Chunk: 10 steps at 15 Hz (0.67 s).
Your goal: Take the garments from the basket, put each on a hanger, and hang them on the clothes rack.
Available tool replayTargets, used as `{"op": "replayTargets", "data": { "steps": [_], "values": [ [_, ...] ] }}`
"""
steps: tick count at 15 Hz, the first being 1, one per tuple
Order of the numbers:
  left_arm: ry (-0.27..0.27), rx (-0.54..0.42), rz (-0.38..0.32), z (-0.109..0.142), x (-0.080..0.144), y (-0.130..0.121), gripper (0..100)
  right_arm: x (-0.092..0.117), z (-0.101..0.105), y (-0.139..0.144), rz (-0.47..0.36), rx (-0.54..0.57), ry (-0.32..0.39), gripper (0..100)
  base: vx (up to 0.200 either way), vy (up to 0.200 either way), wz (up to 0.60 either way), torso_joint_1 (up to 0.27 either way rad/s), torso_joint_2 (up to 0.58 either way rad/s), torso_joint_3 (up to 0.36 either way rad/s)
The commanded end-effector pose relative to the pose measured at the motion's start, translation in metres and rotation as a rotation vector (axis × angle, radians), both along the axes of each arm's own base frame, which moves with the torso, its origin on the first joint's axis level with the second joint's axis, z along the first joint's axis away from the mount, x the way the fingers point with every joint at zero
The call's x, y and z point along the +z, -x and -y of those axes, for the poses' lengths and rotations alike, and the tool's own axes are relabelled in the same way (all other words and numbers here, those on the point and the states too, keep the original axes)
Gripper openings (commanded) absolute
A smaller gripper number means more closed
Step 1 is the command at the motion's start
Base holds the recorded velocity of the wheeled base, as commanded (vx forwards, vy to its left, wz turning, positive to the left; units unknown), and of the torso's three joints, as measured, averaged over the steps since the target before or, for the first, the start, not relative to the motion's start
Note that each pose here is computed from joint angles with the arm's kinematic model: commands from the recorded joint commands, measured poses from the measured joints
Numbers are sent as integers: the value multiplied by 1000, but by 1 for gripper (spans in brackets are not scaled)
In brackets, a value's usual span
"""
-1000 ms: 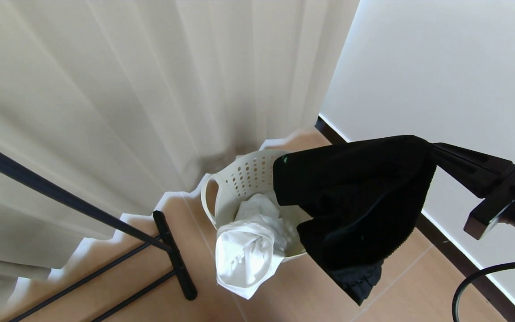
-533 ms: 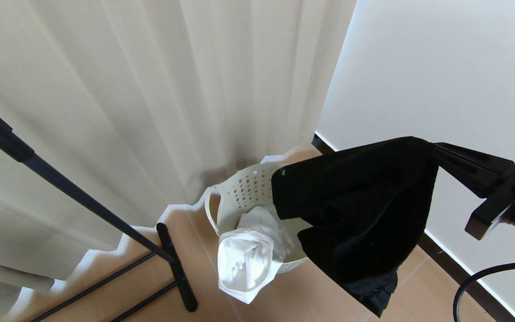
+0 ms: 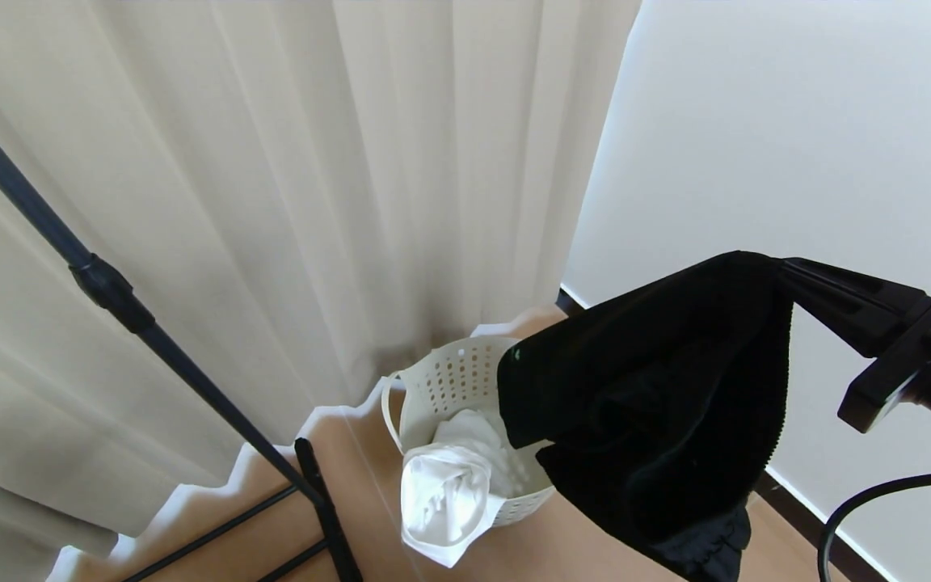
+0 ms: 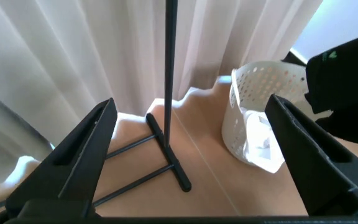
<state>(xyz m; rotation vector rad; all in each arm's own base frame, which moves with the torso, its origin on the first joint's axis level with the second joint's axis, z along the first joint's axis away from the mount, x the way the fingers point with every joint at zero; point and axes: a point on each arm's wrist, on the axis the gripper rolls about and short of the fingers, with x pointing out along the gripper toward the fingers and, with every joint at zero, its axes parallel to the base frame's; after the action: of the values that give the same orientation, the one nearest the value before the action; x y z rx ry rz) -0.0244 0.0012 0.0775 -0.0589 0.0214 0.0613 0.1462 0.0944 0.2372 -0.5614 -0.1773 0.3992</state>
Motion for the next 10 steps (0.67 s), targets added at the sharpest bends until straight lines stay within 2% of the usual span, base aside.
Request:
{"op": "replayTargets", "data": {
  "steps": [1,10],
  "values": [
    [0,1,0,0,0,0,100,-1,-1,-1,-3,0,3,0,0,0,0,115,-461,-149],
    [2,-1,0,0,0,0,100,-2,0,-1,-7,-8,5,0,0,0,0,156,-492,-134]
  ]
}}
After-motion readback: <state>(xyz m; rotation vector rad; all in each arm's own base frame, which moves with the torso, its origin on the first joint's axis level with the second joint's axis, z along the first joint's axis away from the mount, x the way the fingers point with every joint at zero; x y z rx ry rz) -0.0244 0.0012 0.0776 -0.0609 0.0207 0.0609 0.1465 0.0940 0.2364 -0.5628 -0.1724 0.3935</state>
